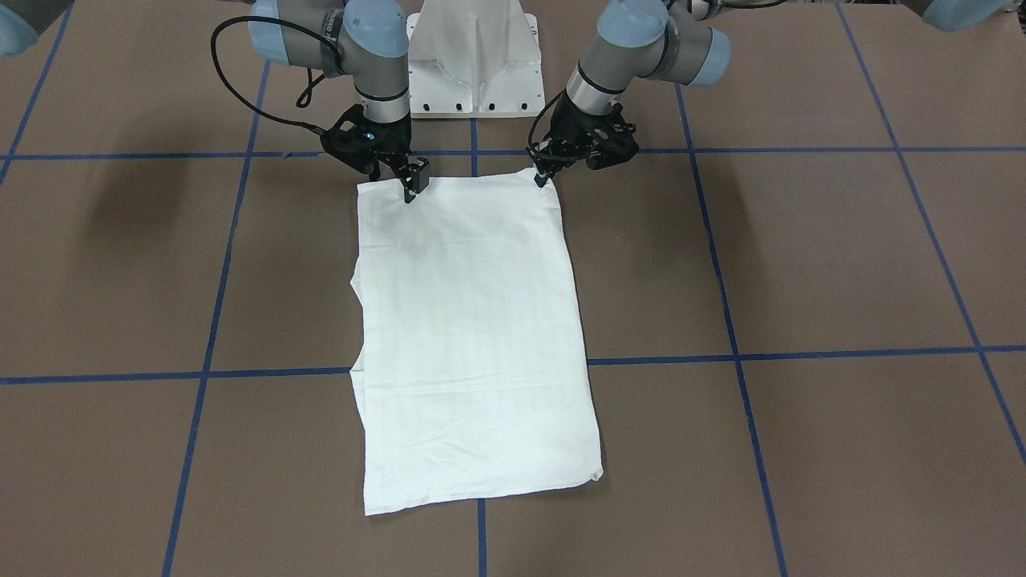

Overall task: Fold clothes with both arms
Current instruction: 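Grasp the nearest shirt corners with the left and right grippers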

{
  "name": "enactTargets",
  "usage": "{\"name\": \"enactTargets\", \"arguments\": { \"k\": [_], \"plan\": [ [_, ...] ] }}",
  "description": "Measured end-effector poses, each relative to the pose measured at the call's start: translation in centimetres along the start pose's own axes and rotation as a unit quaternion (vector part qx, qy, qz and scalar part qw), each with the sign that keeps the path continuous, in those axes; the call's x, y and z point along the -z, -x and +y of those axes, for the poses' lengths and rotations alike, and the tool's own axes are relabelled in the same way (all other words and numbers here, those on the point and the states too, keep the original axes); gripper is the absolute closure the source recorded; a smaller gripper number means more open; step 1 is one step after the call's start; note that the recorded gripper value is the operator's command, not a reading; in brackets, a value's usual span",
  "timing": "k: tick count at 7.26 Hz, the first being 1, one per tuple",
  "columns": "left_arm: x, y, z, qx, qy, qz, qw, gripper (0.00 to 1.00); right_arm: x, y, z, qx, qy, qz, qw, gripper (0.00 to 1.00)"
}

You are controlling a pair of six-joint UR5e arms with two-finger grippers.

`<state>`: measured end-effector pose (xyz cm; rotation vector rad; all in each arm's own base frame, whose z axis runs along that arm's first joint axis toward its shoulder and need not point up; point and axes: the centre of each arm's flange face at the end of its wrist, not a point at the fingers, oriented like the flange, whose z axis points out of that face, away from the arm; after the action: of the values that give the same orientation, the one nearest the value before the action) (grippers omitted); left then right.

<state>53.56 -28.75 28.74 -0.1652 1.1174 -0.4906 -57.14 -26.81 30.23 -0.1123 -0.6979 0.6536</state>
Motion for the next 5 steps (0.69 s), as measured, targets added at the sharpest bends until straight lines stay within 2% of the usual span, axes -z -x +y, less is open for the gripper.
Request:
{"name": "enactTargets", "arguments": {
  "k": [5],
  "plan": [
    [-0.14, 0.07, 0.03, 0.000, 0.000, -0.001, 1.0000, 1.00, 0.56, 0.65, 0.15, 0.000, 0.001, -0.005, 1.0000, 1.00]
  ]
}}
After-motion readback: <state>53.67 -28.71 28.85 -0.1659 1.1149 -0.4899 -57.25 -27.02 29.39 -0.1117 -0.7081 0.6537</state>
